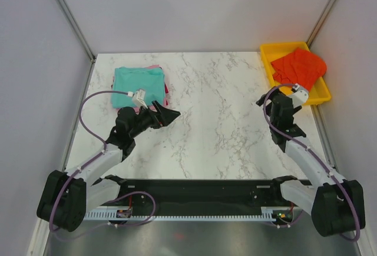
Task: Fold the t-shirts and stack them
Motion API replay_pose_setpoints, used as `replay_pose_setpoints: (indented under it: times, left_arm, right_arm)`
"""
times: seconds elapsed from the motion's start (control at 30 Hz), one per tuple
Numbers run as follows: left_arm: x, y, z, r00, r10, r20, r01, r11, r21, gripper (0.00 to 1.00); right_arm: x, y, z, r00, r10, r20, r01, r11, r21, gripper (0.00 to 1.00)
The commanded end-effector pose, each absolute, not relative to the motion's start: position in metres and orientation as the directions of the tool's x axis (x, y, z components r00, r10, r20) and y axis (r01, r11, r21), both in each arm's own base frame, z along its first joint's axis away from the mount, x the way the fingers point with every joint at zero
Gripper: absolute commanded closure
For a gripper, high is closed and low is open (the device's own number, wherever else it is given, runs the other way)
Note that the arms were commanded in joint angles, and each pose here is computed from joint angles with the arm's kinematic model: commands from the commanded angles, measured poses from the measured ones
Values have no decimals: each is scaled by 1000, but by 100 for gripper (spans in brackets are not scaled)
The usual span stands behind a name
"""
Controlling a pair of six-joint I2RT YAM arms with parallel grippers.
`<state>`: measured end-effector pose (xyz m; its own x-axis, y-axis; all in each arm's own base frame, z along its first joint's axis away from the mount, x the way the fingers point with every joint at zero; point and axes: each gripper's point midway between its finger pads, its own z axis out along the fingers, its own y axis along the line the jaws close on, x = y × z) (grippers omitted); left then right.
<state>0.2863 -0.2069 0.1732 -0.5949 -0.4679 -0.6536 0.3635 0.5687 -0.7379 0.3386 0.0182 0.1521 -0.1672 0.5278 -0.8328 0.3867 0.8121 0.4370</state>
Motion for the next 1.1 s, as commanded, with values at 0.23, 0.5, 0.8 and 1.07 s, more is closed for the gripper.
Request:
replay_pose_setpoints:
  times: [0.23,0.5,0.8,1.07]
  left_arm:
    - [288,-208,185,-596,-518,-614,338,532,-776,6]
    - [276,-210,178,-649,-549,-528,274,478,-834,6]
    - [269,-211,186,-663,-552,-506,275,449,-850,6]
    - [270,-214,180,-683,-547,-484,251,446,-859,7]
  right_arm:
    - [420,-103,179,-29,574,-819,715,584,384,6]
    - [483,-163,154,-10,547,-837,814,490,311,6]
    - [554,-187,81,-112,537,-836,869,461,179,9]
    - [573,-191,53,-180,535,-826,876,468,113,66]
